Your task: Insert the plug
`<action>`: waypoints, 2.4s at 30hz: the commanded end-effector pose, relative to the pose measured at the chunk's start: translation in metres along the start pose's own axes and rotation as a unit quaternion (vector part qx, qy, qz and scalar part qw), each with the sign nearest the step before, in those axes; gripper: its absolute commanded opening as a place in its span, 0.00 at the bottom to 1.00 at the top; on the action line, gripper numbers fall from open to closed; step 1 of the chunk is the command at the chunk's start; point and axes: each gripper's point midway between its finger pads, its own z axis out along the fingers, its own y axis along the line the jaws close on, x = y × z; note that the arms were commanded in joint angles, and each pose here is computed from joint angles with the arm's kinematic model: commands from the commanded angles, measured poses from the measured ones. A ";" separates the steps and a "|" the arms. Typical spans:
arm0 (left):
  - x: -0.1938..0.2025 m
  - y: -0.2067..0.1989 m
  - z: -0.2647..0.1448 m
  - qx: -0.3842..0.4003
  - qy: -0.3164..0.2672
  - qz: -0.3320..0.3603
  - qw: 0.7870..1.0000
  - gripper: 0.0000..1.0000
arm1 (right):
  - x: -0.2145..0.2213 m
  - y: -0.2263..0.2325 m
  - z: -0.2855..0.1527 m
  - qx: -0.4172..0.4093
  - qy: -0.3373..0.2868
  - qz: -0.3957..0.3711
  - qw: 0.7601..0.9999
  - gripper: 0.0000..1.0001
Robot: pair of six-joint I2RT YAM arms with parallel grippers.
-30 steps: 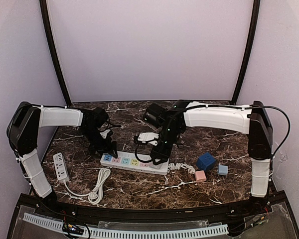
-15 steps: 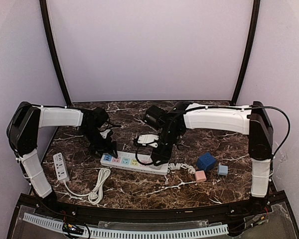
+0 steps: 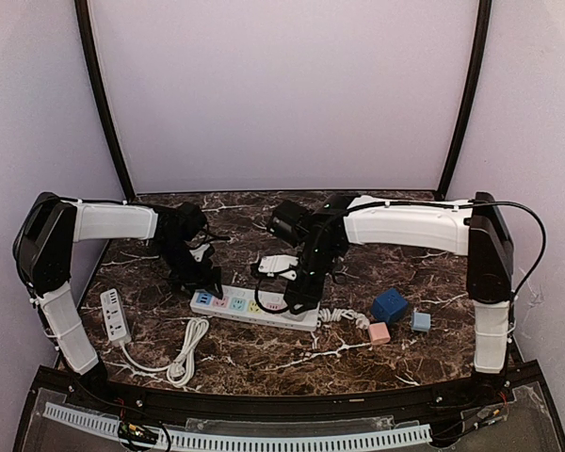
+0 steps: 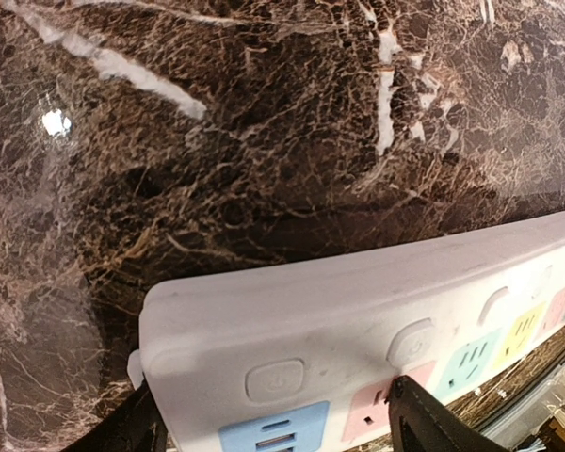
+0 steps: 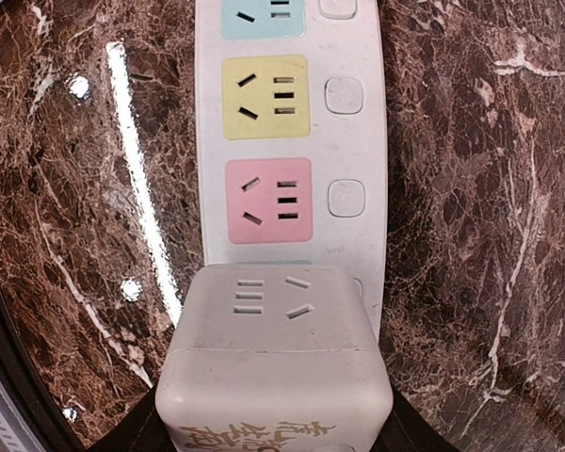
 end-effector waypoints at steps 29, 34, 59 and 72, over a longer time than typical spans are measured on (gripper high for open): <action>0.022 -0.011 0.020 0.041 0.046 0.032 0.998 0.78 | -0.012 0.008 0.067 -0.017 0.082 0.038 0.996 0.00; 0.023 -0.011 0.022 0.043 0.050 0.034 0.997 0.77 | -0.023 0.009 0.073 -0.021 0.071 0.039 0.996 0.00; 0.019 -0.014 0.023 0.044 0.068 0.046 0.996 0.76 | -0.034 0.011 0.090 -0.030 0.058 0.043 0.997 0.00; 0.018 -0.018 0.020 0.049 0.068 0.034 0.996 0.75 | -0.019 0.016 0.112 -0.032 0.044 0.050 0.997 0.00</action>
